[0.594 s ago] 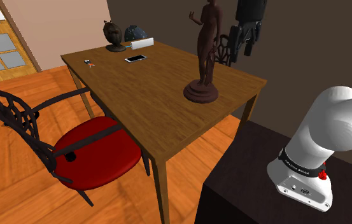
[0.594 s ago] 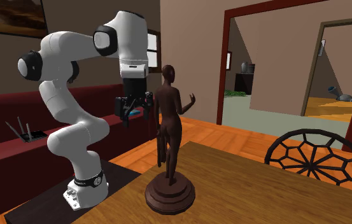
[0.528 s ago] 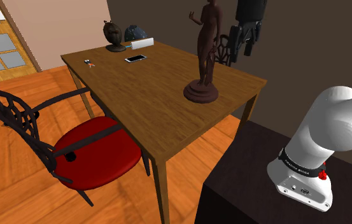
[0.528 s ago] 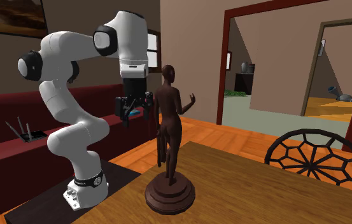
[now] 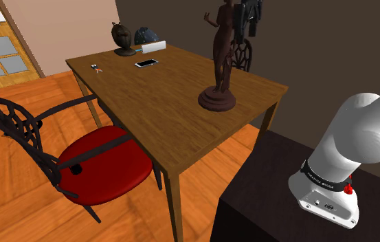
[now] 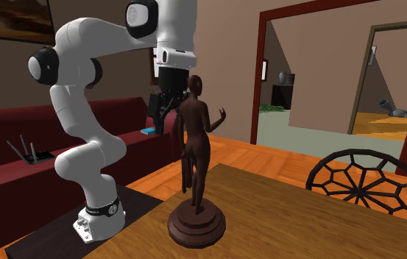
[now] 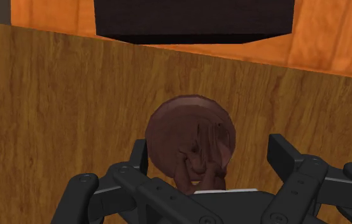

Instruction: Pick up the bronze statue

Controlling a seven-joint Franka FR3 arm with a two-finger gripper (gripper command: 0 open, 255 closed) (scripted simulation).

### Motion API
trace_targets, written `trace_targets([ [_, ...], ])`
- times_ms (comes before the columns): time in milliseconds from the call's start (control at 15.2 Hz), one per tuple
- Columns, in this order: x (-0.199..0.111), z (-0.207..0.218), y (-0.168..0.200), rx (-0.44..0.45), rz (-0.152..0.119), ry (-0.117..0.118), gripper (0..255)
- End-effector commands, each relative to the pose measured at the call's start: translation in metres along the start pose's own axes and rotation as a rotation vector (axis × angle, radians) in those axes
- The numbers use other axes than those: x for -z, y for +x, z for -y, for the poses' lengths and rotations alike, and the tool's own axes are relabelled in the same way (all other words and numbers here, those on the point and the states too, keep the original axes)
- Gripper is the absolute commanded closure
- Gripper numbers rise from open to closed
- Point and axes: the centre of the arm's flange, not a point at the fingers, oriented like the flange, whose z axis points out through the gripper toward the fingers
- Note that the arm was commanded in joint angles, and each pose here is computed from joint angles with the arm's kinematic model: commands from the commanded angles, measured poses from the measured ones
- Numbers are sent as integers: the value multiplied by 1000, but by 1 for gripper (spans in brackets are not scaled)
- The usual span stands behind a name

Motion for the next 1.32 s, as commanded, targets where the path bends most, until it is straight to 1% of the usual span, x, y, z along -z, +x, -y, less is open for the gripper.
trace_targets([
  [0, 18, -2, 23, 46, 13, -25, 0],
  [594, 91, 6, 121, 247, 65, -132, 0],
  [660, 93, 7, 124, 254, 67, -135, 0],
  [1122, 53, 8, 128, 254, 67, -135, 0],
  [1254, 53, 8, 128, 254, 67, -135, 0],
])
